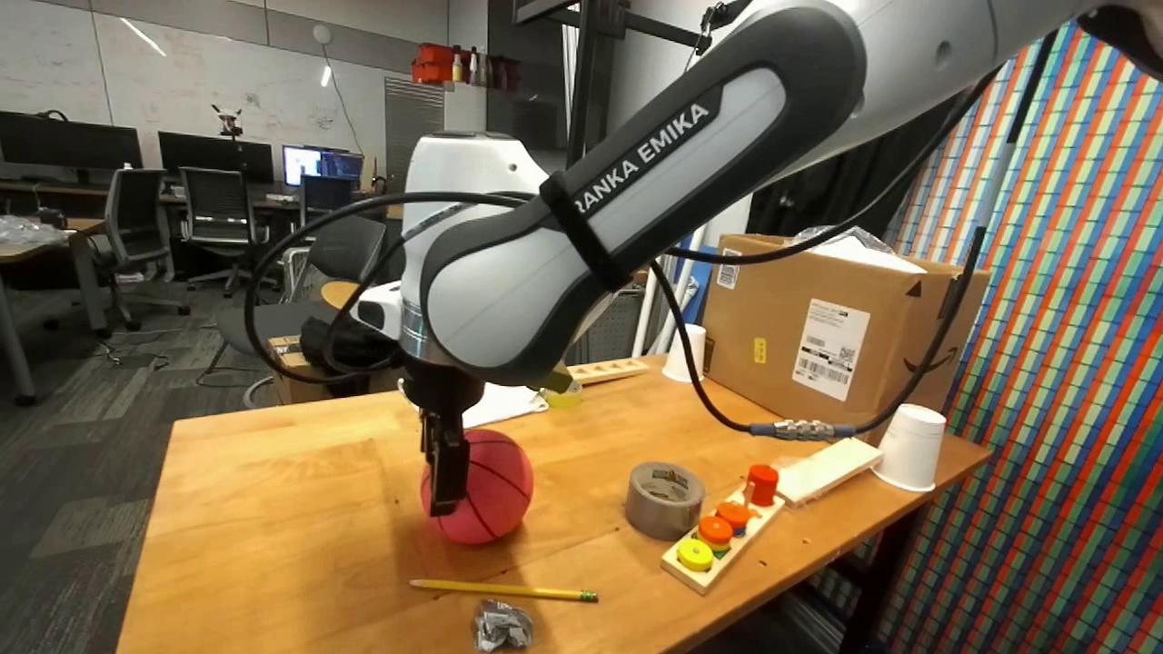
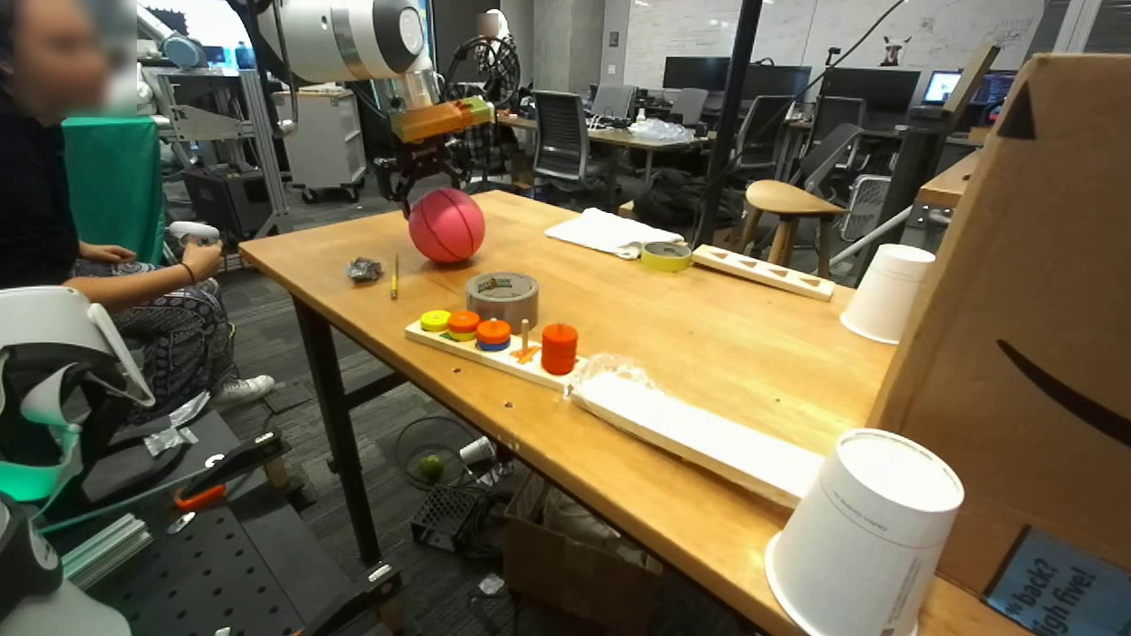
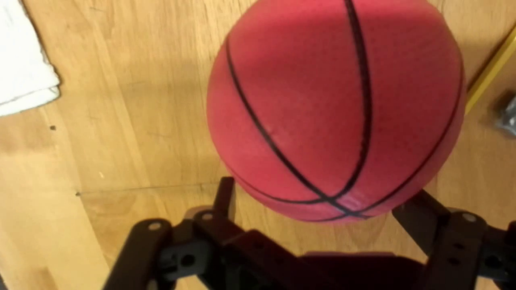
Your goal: Push the ball on the table to the right.
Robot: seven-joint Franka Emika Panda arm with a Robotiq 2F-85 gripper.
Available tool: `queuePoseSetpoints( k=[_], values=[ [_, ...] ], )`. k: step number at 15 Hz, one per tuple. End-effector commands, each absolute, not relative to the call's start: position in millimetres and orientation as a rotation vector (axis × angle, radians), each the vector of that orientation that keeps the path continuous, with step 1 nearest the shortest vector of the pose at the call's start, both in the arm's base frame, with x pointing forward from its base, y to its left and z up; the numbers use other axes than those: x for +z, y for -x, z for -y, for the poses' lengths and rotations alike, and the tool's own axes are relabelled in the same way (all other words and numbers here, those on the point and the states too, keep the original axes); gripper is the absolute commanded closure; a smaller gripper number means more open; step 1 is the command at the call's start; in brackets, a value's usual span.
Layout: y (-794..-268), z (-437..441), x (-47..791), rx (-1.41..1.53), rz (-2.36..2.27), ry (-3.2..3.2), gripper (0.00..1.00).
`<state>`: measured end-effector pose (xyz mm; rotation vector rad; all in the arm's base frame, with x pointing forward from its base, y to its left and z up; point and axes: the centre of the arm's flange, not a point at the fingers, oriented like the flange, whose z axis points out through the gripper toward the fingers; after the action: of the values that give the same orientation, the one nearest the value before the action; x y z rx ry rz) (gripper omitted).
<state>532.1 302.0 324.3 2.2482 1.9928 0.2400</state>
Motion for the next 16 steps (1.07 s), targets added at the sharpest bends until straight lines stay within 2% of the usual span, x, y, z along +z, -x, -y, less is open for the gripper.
queuePoseSetpoints(
  k=[1,10,16],
  values=[
    [-541.4,-273.9,345.8,0.217,-2.106,-2.015,0.00],
    [-584.7,-111.7,341.3,0.084,-1.791,-1.596,0.00],
    [-547.8,-62.7,364.0,0.106,-1.482,-1.455,0.00]
  ],
)
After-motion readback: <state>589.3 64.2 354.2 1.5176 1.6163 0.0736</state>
